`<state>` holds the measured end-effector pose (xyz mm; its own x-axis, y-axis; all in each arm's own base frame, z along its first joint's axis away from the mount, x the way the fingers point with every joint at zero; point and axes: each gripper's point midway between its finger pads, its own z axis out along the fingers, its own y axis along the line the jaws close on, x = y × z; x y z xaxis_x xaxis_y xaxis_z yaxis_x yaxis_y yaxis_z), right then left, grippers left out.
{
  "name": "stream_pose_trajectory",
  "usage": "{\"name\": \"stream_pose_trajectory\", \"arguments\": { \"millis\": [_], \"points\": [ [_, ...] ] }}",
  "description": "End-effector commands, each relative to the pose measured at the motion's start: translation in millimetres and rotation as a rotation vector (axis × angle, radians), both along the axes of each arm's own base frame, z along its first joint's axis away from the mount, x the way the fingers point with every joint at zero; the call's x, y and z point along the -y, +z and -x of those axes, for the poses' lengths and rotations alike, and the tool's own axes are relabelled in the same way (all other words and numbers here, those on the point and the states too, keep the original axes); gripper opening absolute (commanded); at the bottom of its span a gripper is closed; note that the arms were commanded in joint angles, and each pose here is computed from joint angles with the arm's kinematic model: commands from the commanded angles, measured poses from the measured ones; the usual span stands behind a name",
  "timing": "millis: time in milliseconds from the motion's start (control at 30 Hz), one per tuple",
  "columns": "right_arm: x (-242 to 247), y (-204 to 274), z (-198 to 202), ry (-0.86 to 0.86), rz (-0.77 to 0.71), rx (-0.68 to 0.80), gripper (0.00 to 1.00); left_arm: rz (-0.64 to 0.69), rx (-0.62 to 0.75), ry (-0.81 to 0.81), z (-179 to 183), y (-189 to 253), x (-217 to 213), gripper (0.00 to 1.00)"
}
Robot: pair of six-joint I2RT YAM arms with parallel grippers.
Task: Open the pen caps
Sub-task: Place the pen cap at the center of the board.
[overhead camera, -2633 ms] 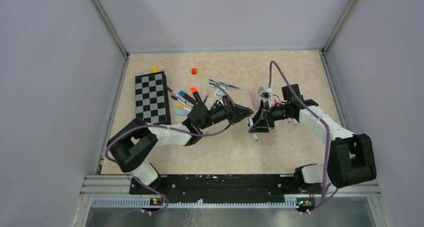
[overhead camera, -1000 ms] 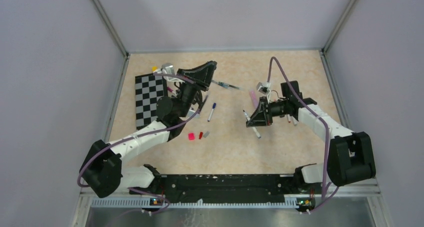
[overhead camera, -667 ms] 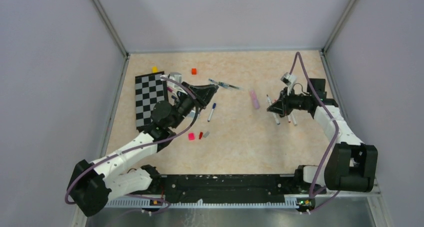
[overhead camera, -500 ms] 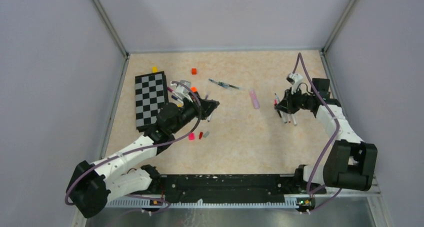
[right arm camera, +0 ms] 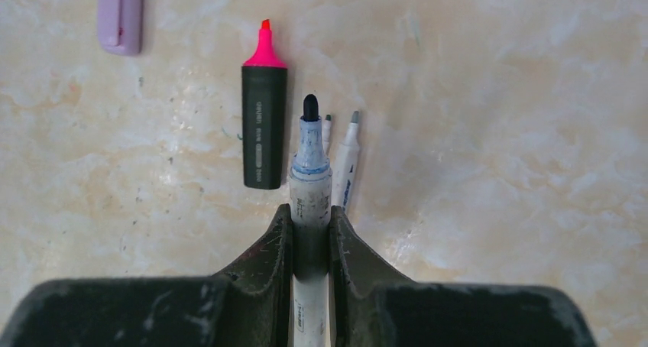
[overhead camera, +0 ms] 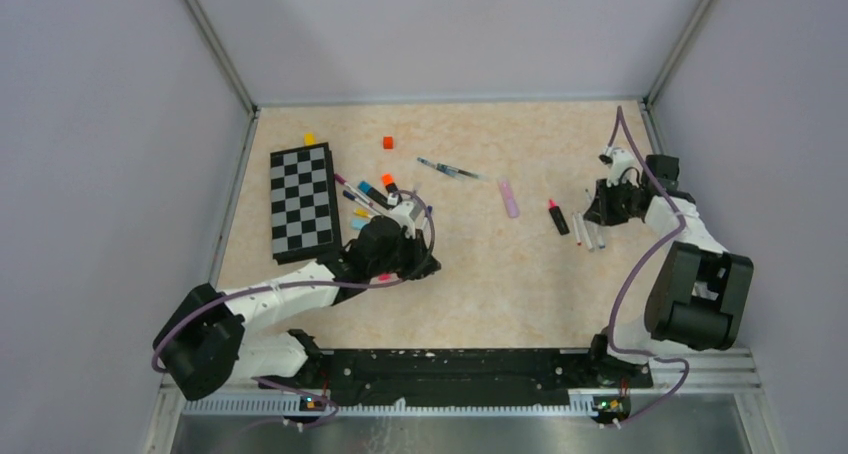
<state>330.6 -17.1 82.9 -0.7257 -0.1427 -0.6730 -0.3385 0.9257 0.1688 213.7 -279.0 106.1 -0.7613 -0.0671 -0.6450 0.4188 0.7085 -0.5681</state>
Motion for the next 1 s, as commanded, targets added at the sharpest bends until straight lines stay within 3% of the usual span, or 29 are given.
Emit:
{"name": "stream_pose_trajectory", "arguments": {
  "millis": [0,600,967],
  "points": [
    [21,1,-19,-0.027,0.065,-0.001,0.02,-0.106,0.011,0.017,-3,-15,-7,0.0],
    [29,-45,-21,-0.042,0.051,-0.183,0.12,-0.229,-0.058,0.006,-4,-58,-7,0.05],
    [31,-50,-19,-0.051,0.049,-0.204,0.18,-0.313,-0.07,0.013,-9,-70,-10,0.14]
  ]
}}
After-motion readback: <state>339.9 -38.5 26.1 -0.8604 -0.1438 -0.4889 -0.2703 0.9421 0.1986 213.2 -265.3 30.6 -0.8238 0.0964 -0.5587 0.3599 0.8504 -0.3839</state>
